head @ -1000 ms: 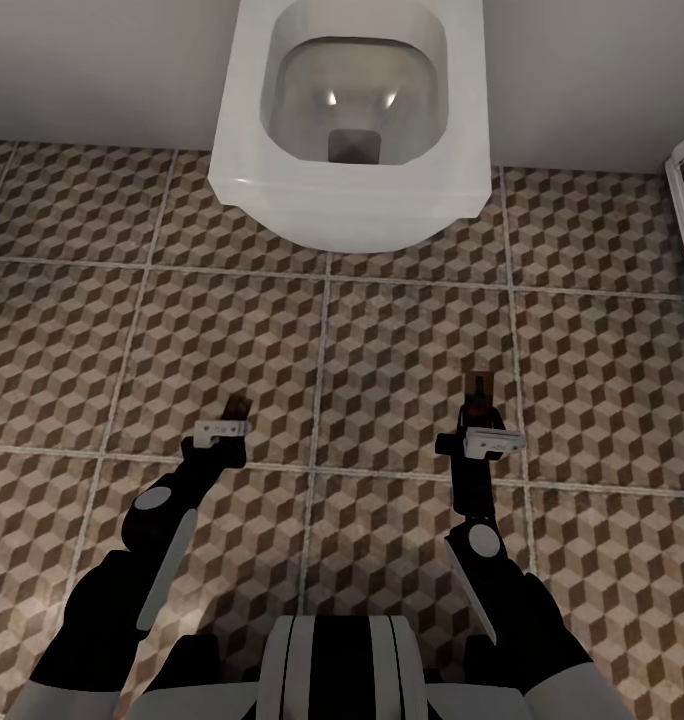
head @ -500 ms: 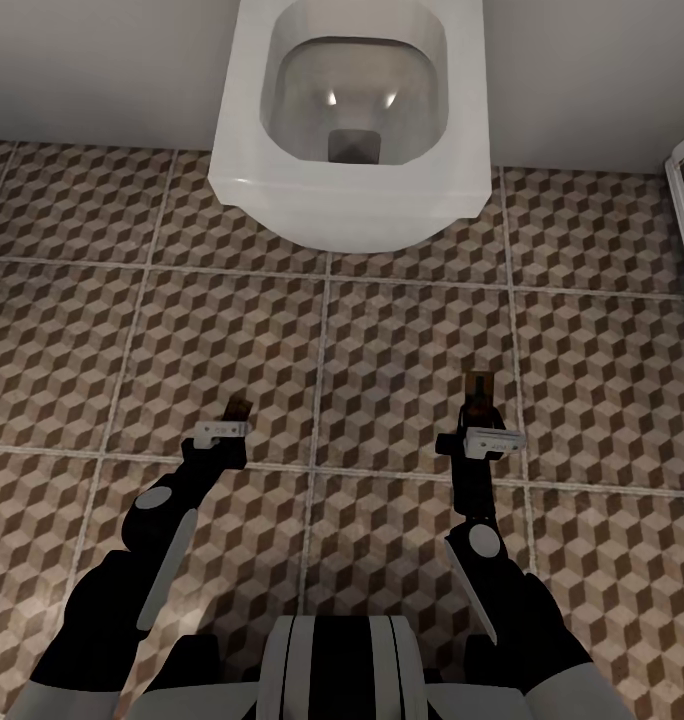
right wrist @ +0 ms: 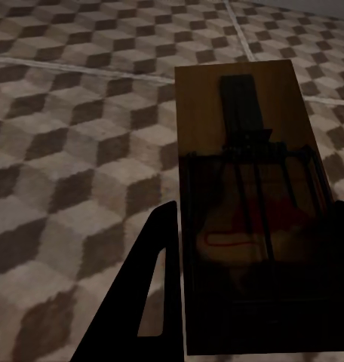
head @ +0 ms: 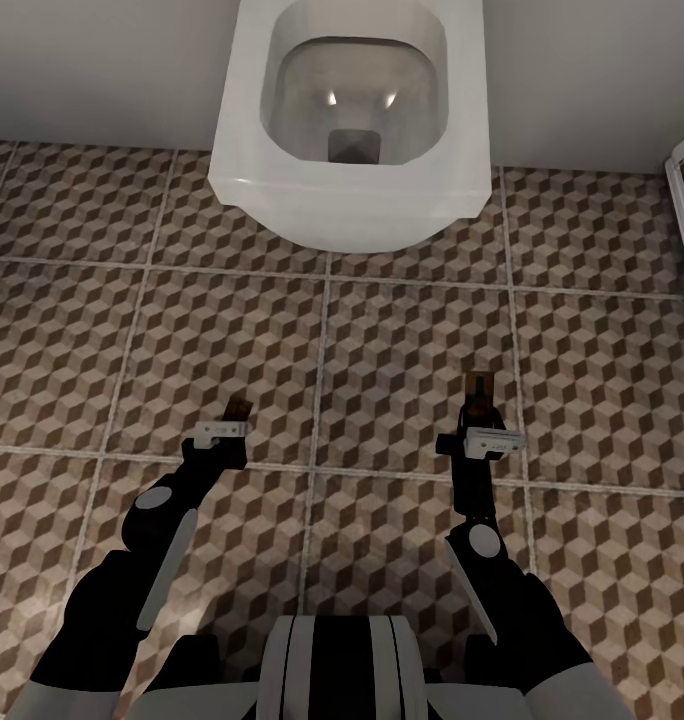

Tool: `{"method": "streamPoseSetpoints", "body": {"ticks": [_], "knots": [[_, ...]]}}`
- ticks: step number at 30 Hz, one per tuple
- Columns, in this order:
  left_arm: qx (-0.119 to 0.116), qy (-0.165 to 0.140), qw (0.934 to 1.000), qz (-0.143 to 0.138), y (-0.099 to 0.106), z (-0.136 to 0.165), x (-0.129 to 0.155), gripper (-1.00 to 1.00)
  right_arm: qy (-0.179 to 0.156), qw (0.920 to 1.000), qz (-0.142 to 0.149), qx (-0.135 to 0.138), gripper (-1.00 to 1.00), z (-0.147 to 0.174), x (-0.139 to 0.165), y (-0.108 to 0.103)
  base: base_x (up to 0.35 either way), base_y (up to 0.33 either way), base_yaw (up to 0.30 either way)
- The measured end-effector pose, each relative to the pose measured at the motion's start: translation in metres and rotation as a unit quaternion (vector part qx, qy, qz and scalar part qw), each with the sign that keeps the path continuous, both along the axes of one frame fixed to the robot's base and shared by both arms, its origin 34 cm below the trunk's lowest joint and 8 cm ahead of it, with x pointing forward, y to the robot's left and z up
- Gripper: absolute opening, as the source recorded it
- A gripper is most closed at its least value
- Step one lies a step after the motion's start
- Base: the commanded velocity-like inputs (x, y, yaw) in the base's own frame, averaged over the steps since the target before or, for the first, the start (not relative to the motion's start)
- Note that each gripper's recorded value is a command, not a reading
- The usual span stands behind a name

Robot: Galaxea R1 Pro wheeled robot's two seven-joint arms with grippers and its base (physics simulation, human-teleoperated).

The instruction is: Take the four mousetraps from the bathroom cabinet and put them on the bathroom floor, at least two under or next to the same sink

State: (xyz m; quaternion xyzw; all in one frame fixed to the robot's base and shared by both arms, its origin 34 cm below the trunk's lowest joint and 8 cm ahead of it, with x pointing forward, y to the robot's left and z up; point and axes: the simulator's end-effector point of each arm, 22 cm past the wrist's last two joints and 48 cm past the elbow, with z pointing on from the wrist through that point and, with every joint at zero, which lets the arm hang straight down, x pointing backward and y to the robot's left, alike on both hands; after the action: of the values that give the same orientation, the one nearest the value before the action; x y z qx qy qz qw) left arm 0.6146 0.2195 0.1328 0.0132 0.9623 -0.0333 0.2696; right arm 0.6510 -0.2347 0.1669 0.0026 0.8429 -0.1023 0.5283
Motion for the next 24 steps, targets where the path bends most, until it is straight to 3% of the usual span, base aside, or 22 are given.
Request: {"method": "streamPoseSetpoints", "body": {"ticks": [24], "knots": [[0.000, 0.002, 1.0000, 0.000, -0.0004, -0.0055, -0.0013, -1.00, 0.003, 1.0000, 0.000, 0.000, -1.00, -0.0060, -0.0013, 0.0000, 0.000, 0.000, 0.000]]}}
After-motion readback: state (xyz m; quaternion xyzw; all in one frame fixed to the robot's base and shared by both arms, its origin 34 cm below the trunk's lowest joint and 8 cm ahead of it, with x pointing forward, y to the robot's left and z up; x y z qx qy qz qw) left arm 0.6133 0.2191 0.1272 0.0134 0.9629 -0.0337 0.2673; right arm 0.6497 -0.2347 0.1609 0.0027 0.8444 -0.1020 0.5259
